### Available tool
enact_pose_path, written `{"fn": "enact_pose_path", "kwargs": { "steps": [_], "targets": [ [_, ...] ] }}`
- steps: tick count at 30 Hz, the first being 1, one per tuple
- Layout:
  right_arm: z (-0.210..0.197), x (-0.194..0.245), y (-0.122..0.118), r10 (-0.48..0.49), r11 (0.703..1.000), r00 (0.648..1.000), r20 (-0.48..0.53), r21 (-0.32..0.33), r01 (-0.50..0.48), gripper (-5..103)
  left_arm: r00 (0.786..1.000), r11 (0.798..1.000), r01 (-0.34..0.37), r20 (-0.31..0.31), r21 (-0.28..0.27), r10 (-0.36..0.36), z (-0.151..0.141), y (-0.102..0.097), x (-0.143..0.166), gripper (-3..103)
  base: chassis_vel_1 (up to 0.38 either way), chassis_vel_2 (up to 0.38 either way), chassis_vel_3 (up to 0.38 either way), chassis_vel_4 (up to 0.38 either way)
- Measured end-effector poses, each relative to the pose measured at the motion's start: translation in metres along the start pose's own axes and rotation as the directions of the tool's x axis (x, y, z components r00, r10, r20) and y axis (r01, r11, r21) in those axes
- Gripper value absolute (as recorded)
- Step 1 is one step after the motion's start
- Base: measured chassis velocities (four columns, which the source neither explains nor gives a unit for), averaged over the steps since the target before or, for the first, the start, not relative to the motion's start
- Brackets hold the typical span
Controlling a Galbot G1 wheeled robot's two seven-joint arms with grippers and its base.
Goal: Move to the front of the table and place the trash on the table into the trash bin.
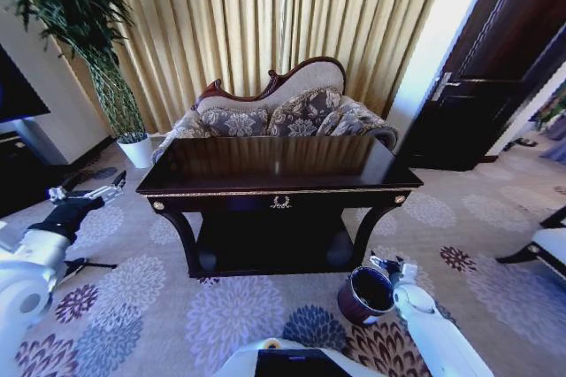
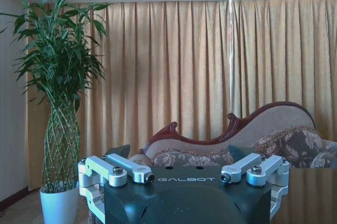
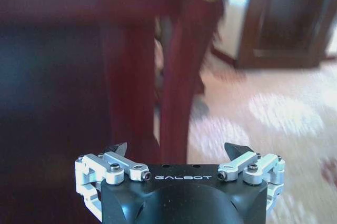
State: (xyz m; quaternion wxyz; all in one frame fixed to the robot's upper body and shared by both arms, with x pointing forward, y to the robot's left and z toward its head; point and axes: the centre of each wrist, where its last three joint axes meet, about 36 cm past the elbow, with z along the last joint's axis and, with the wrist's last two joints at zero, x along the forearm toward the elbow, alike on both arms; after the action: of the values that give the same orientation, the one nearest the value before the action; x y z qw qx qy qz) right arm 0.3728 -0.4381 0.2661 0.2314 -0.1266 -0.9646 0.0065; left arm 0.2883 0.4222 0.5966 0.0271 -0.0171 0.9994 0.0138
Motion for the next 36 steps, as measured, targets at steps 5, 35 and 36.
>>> {"fn": "enact_pose_path", "kwargs": {
  "steps": [5,35,36],
  "targets": [
    [-0.080,0.038,0.022,-0.097,0.995,0.974,0.207,0.027,0.094,100,1.000,1.000,0.012,-0.002,0.010,-0.012,0.004,0.003,0.000,100,0.000,0.000,0.000,0.000],
    [-0.240,0.185,0.087,-0.378,0.925,0.828,0.414,0.141,0.352,100,1.000,0.999,0.026,-0.006,0.028,-0.026,-0.001,-0.005,0.003,100,0.000,0.000,0.000,0.000],
    [-0.240,0.185,0.087,-0.378,0.925,0.828,0.414,0.141,0.352,100,1.000,0.999,0.026,-0.006,0.028,-0.026,-0.001,-0.005,0.003,100,0.000,0.000,0.000,0.000]
  ]
}}
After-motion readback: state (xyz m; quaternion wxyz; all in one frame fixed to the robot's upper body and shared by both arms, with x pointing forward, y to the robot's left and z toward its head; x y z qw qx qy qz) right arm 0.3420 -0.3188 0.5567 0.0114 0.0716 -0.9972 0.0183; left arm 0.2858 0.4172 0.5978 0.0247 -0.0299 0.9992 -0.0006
